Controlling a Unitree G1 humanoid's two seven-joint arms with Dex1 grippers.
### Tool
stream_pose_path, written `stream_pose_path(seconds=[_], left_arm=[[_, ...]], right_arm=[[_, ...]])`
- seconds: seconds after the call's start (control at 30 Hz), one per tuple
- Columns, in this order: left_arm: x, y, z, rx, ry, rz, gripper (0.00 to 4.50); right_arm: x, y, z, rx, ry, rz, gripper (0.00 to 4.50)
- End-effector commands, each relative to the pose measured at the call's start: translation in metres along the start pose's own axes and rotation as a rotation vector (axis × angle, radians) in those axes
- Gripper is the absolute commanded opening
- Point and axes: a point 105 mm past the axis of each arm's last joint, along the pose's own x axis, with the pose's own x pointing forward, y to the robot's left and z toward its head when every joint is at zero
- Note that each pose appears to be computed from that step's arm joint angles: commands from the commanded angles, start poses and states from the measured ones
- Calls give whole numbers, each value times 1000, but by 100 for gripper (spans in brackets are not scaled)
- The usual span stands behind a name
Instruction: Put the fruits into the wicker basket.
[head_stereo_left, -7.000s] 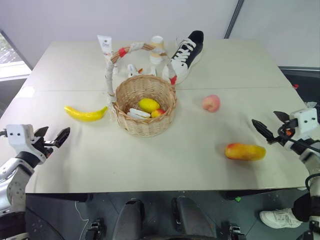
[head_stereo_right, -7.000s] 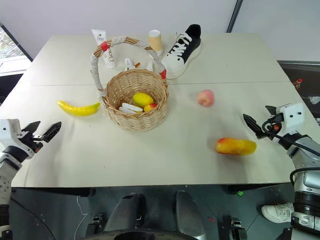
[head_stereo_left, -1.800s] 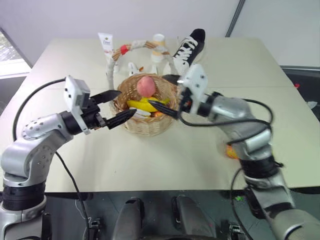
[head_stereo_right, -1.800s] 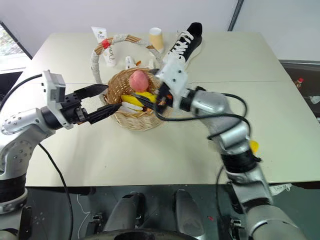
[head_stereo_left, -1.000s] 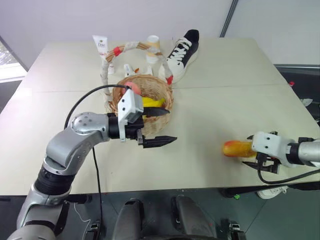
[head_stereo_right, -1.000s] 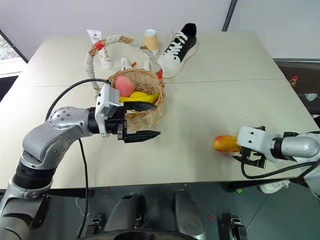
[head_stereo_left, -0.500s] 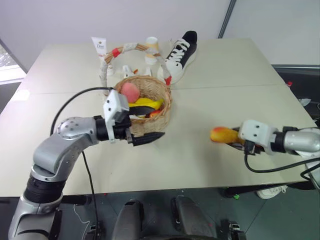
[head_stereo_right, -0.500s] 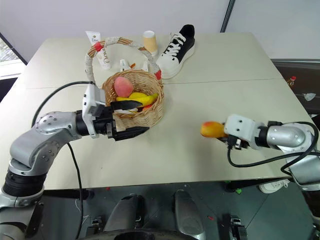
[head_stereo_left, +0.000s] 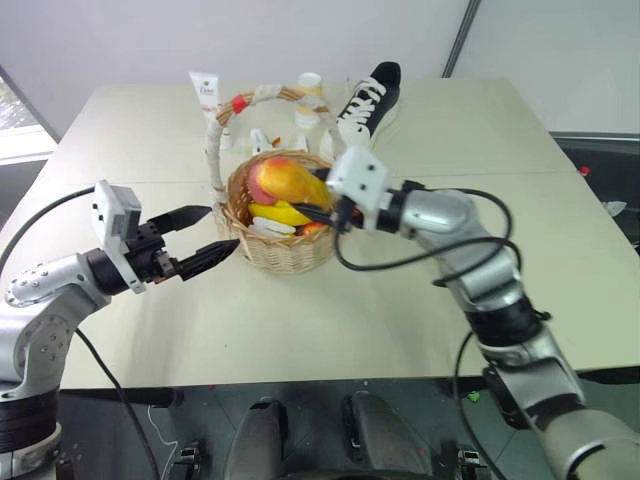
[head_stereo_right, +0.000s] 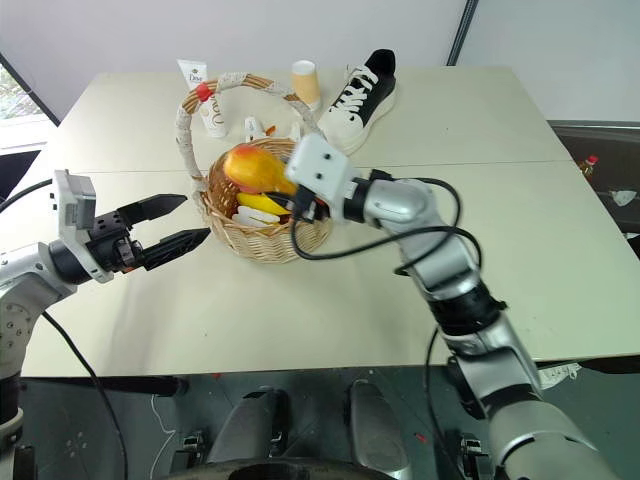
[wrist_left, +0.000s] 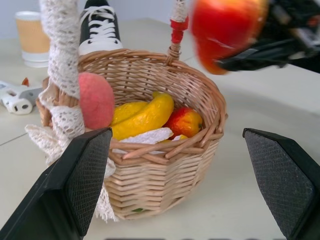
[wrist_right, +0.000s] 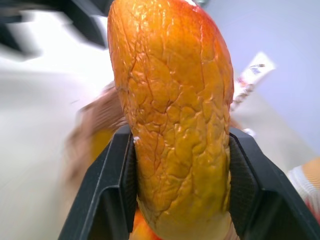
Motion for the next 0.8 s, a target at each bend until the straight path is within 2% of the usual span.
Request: stream_pose_path(seconds=[0.03, 0.1, 0.13, 0.27, 0.37, 0.47, 0.63, 0.73, 0.8], left_arm=[[1, -9, 10, 48, -39, 2, 450], [3, -14, 11, 44, -51, 1, 450], [4, -15, 12, 41, -57, 1, 450], [7, -17, 11, 37, -61, 0, 450], [8, -17, 12, 35, -65, -3, 450], [11, -18, 13, 31, -72, -12, 450], [18, -19, 13, 23, -82, -38, 450], [25, -20, 16, 25, -92, -57, 450], [27, -20, 18, 26, -97, -66, 450]], right_arm=[[14, -12, 2, -31, 3, -62, 328], [17, -12, 4, -35, -8, -70, 420], [17, -13, 8, -51, -24, -81, 444], [4, -6, 24, -54, -105, -40, 444], [-29, 8, 41, 42, -229, 65, 444], [-59, 14, 37, 162, -235, 102, 444], [-72, -3, 3, 331, -142, -76, 444], [-51, -31, -22, 407, -98, -295, 444], [-40, -42, -30, 436, -99, -361, 444]])
